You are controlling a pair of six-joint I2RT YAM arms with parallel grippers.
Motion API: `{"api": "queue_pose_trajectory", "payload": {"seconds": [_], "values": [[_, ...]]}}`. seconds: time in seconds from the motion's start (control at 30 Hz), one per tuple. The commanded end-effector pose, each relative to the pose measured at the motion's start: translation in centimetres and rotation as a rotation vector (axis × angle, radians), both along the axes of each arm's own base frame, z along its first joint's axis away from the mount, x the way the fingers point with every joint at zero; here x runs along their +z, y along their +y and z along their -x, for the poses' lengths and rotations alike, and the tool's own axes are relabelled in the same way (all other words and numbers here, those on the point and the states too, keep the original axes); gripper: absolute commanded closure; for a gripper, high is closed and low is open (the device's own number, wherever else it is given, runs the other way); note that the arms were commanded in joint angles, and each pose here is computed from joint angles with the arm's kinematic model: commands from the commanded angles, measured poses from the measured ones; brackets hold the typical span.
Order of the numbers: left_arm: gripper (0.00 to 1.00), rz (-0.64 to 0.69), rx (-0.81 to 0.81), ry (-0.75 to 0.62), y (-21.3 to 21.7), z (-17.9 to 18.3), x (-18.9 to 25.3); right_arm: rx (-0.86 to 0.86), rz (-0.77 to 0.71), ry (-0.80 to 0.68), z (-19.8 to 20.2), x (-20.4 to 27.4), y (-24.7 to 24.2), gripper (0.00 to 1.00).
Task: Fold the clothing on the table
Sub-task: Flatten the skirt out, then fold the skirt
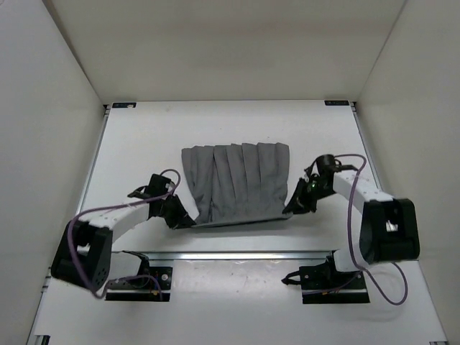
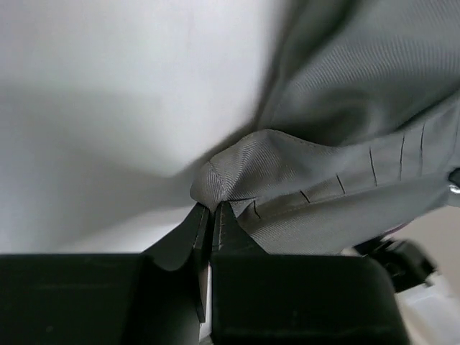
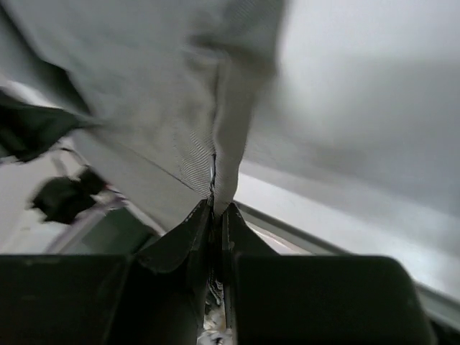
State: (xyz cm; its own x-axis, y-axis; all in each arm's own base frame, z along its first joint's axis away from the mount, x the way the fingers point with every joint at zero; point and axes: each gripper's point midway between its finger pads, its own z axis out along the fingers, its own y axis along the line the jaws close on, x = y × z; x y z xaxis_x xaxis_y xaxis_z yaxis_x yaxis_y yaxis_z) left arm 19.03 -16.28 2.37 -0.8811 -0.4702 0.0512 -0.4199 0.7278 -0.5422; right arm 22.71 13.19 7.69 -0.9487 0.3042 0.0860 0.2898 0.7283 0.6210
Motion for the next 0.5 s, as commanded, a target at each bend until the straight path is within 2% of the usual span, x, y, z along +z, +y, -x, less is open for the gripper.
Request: {"api": "queue_pose_trajectory", "payload": {"seconds": [0.0, 0.07, 0.13, 0.27, 0.3, 0.37, 0.4, 0.47], "values": [[0.98, -0.092, -0.102, -0.124, 1.8, 2.2, 1.8, 0.032, 0.192, -0.101, 3.2, -0.1, -2.1, 1.0], [0.98, -0.066, -0.083, -0.162, 1.8, 3.6, 3.4, 0.059, 0.181, -0.107, 5.7, 0.6, -1.3, 1.0], [1.0, -0.03, -0.038, -0.255, 1.9, 3.9, 6.7, 0.048, 0.145, -0.125, 7.3, 2.2, -1.1, 1.0], [1.0, 0.005, 0.009, -0.365, 1.5, 0.7, 12.4, 0.046, 0.072, -0.18, 5.3, 6.2, -0.6, 1.0], [0.99, 0.003, 0.004, -0.358, 1.2, -0.6, 12.2, 0.045, 0.06, -0.21, 3.4, 7.5, -0.3, 1.0], [0.99, 0.023, 0.016, -0.427, 0.7, -5.0, 15.6, 0.043, 0.041, -0.293, -1.0, 10.4, 0.0, 1.0], [1.0, 0.016, 0.036, -0.402, 1.0, -7.3, 15.0, 0.039, 0.043, -0.275, -3.0, 10.2, -0.1, 1.0], [0.94, 0.003, 0.074, -0.439, 1.2, -13.4, 16.8, 0.001, 0.038, -0.338, -9.6, 11.7, -0.9, 1.0]]}}
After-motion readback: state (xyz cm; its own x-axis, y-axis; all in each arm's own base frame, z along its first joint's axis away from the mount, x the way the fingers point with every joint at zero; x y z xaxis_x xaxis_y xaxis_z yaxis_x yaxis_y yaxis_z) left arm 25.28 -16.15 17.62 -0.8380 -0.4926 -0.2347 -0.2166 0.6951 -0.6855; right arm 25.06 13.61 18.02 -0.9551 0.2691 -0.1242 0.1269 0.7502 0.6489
